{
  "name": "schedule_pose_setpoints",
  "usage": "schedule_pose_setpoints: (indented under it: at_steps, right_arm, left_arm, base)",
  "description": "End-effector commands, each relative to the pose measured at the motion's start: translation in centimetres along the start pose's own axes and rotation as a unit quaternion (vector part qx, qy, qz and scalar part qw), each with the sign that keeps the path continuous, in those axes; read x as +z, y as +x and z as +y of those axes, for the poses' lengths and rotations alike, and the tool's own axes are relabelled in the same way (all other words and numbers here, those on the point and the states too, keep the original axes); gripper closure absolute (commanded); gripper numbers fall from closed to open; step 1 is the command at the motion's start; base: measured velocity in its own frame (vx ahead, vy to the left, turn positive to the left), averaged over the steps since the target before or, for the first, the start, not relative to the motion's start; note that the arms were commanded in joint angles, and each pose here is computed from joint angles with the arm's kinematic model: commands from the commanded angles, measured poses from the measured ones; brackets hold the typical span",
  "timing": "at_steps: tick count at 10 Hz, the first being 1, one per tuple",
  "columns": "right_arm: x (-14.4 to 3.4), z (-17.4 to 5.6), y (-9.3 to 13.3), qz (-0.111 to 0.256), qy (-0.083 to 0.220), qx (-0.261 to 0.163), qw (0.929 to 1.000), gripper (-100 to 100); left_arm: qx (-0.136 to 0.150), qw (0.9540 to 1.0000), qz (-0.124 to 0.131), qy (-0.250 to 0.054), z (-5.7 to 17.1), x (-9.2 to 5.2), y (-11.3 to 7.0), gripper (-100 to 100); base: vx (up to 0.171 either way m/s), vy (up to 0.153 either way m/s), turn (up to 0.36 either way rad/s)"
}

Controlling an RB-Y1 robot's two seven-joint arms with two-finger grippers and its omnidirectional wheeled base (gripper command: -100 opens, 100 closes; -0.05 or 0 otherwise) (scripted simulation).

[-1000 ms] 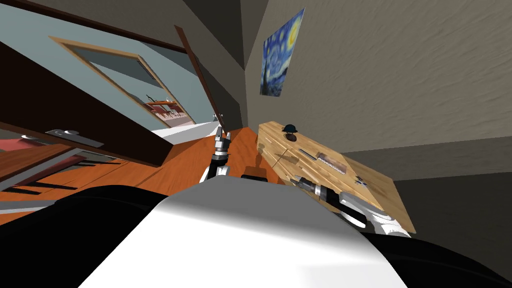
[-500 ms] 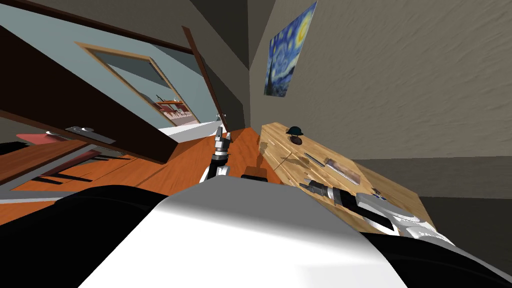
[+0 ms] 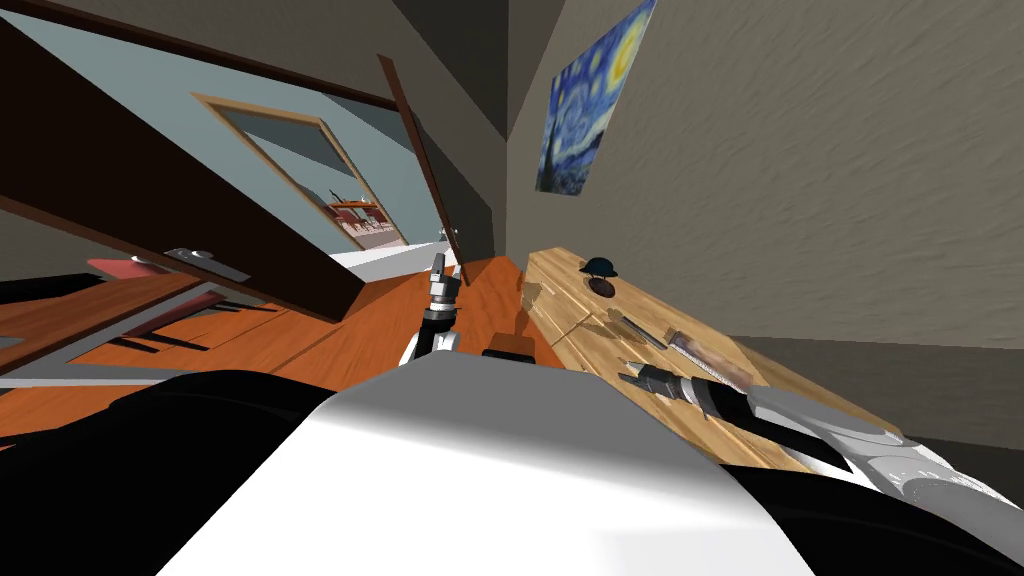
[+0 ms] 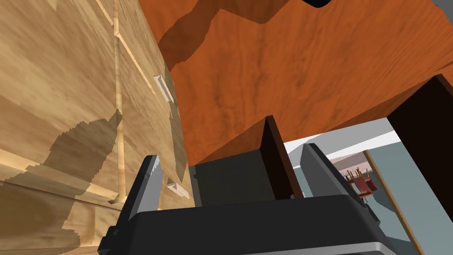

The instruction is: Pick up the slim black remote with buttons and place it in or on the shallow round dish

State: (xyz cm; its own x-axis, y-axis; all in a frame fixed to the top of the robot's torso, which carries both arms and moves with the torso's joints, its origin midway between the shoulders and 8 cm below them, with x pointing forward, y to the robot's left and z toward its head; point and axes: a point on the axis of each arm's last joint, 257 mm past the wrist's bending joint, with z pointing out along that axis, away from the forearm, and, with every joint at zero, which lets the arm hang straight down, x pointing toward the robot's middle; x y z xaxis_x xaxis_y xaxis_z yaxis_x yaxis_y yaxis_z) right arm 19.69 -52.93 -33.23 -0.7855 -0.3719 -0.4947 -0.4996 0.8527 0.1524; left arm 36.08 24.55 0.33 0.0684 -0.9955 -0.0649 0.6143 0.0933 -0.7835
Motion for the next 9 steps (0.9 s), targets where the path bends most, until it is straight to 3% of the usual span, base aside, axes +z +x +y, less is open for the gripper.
schedule_pose_setpoints:
  at_steps: [1,6,9]
  right_arm:
    - [-1.2,-1.2,0.2,0.014,0.011,-0.006,0.9998,-100]
    - [-6.9,-6.3,2.8,0.093,0.069,-0.034,0.9927,-100]
    - [-9.3,-7.9,4.6,0.128,0.092,-0.035,0.9870,-100]
  left_arm:
    - [0.000,1.0000,0.000,0.000,0.0,0.0,0.0,0]
    - [0.000,1.0000,0.000,0.000,0.0,0.0,0.0,0]
    - [0.000,1.0000,0.000,0.000,0.0,0.0,0.0,0]
  base:
    - [0.076,0.009,0.064]
    - [0.118,-0.025,0.097]
    - [0.191,-0.124,0.099]
